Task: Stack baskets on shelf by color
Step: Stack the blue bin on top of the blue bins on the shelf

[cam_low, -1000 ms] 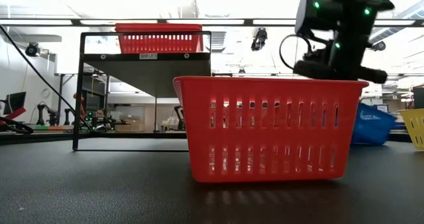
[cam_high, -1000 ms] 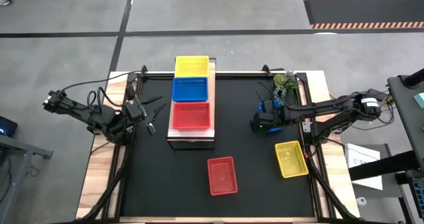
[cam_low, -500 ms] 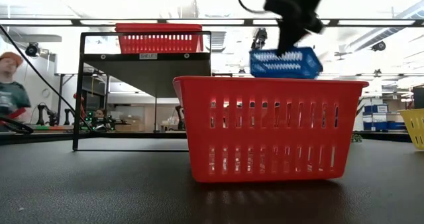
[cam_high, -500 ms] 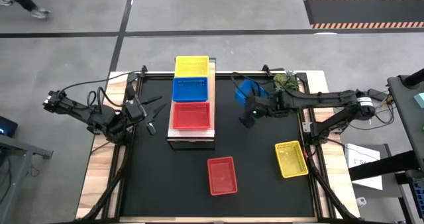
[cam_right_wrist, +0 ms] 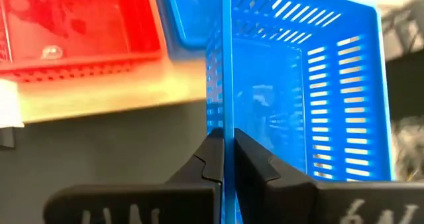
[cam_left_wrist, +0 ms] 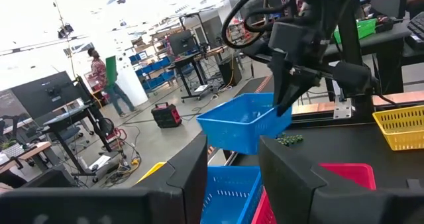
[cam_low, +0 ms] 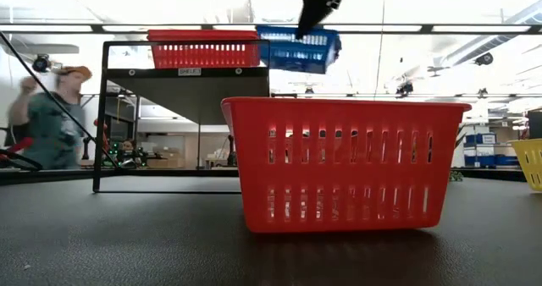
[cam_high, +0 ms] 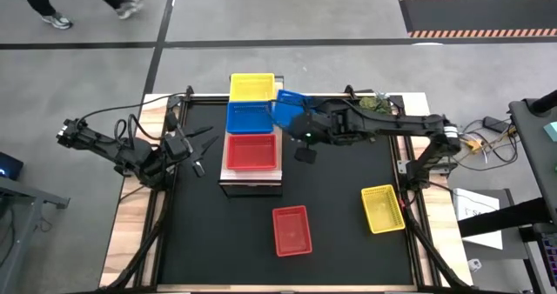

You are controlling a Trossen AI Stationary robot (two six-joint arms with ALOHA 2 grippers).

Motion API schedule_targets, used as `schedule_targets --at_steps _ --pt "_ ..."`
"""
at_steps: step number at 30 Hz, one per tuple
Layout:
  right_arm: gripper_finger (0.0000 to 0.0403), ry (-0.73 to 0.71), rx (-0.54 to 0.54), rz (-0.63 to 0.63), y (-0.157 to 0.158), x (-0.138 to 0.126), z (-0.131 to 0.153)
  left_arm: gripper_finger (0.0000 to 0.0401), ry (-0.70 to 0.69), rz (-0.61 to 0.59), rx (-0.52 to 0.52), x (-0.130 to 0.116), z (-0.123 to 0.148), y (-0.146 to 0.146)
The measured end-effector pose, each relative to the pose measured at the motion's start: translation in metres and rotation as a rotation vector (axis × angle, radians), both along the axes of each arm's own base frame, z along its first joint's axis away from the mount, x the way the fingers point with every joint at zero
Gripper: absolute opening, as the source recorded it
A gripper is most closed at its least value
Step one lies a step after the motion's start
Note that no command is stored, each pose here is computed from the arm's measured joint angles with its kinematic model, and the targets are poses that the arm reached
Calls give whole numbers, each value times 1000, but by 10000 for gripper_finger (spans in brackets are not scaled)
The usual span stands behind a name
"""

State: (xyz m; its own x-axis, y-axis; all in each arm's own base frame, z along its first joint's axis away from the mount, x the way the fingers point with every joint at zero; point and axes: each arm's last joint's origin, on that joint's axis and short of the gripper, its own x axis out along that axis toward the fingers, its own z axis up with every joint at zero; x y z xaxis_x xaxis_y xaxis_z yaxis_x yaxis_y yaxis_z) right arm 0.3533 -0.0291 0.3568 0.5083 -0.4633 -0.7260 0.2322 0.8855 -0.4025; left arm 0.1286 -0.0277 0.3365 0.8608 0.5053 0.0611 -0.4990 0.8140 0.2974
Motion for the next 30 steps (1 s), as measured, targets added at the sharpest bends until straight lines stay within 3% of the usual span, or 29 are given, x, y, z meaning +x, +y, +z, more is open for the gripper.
schedule_targets --at_steps 15,21,30 --pt "9 8 -149 217 -3 55 18 118 0 0 0 0 0 0" --pt "9 -78 -132 300 -6 69 18 118 0 0 0 0 0 0" --pt "9 -128 -94 308 -23 79 10 118 0 0 0 0 0 0"
